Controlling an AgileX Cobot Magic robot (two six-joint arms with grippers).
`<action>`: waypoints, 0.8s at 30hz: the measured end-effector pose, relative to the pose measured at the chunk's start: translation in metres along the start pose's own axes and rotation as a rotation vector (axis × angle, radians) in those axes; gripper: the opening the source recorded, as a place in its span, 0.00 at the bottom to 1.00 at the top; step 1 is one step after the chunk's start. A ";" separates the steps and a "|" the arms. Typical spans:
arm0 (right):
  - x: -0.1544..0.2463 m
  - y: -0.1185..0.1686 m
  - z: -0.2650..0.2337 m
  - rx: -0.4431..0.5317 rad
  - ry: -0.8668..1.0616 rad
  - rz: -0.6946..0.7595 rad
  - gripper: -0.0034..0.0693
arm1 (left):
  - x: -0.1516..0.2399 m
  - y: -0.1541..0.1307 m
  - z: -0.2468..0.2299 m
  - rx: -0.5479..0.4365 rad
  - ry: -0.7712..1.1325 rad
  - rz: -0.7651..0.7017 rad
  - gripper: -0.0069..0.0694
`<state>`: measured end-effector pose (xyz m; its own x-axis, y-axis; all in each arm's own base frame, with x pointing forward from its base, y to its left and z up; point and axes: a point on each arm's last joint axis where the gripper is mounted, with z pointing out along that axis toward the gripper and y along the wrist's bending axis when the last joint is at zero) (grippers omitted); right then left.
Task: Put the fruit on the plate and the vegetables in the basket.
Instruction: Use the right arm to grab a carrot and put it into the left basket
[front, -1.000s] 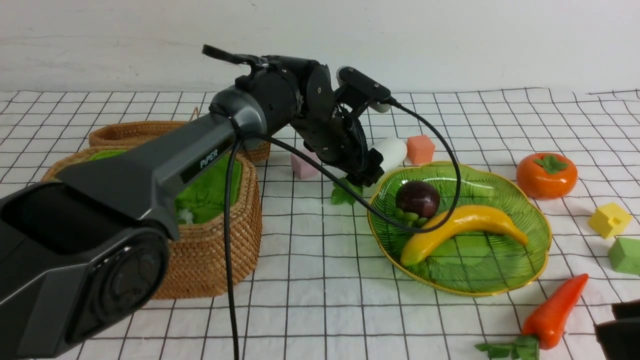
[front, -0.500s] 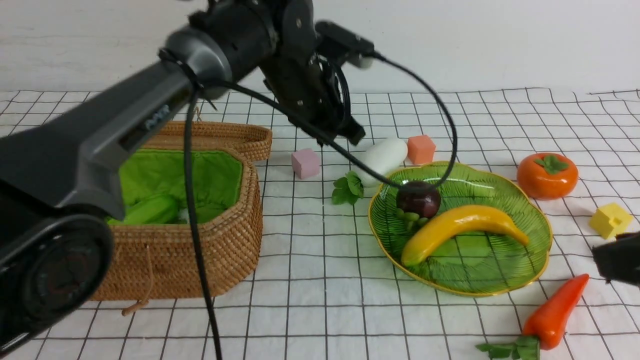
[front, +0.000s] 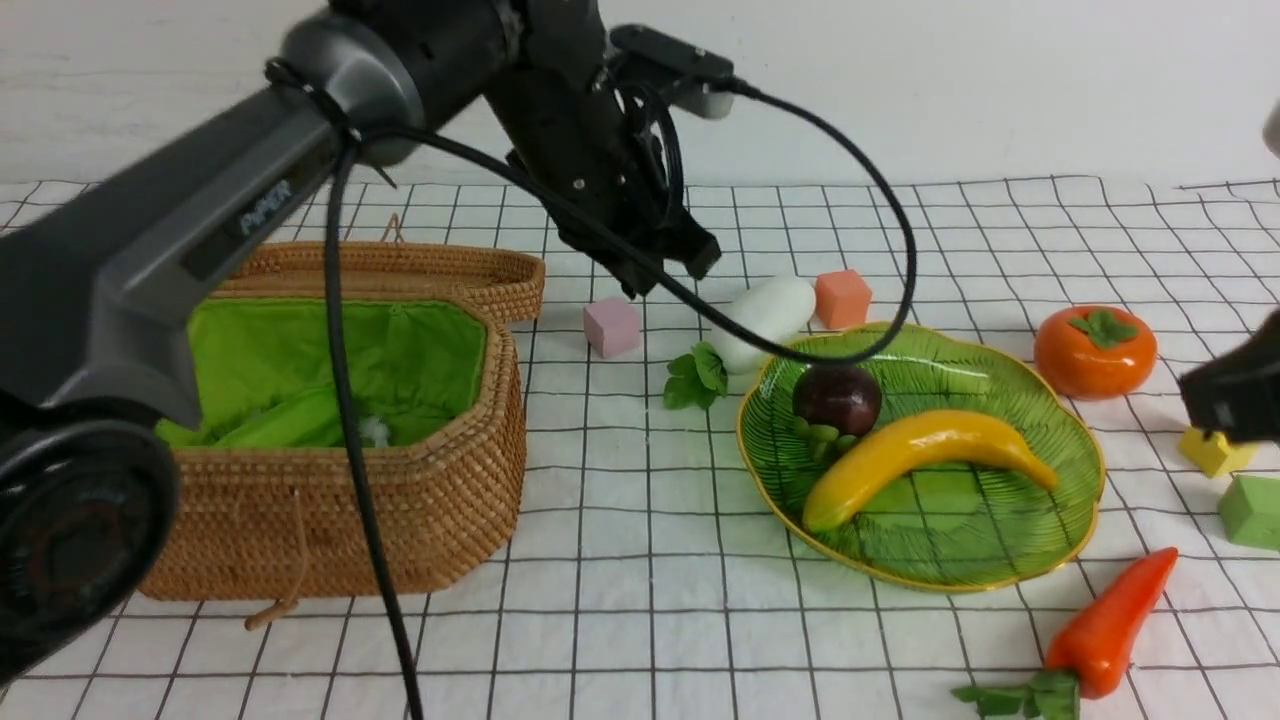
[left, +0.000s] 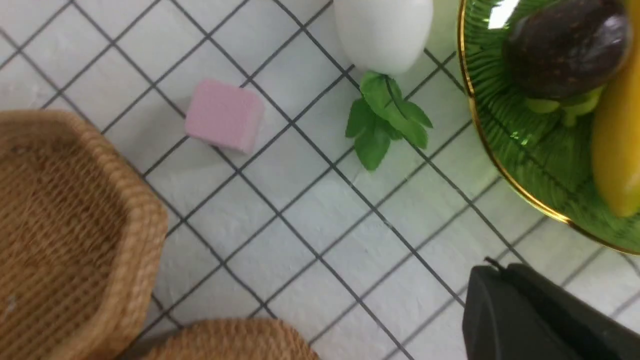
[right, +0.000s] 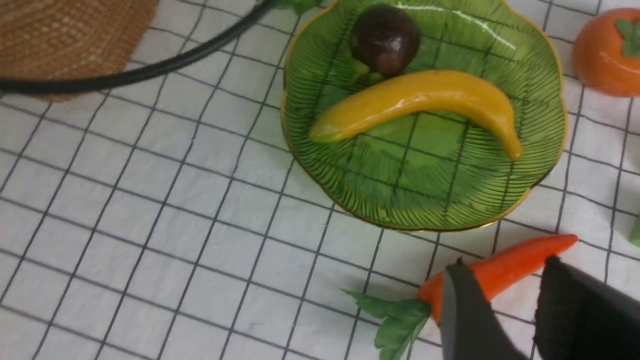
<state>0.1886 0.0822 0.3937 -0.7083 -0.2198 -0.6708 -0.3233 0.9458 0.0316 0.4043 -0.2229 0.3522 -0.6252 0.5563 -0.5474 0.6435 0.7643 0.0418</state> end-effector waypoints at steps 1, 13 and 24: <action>-0.008 -0.004 0.009 0.009 0.017 0.019 0.37 | 0.000 -0.001 -0.018 -0.009 -0.023 -0.018 0.07; -0.003 -0.067 0.080 0.050 0.229 0.313 0.37 | 0.101 -0.034 -0.173 -0.028 -0.185 -0.157 0.07; 0.065 -0.087 0.153 0.105 0.392 0.708 0.54 | 0.283 -0.079 -0.189 0.023 -0.565 -0.174 0.07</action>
<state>0.2670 0.0218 0.2335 -0.8969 0.3895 -0.2094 0.3302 0.9049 0.2685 0.0934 -0.0649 0.3517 -0.3945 0.1584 -0.9052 0.5661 0.8178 -0.1036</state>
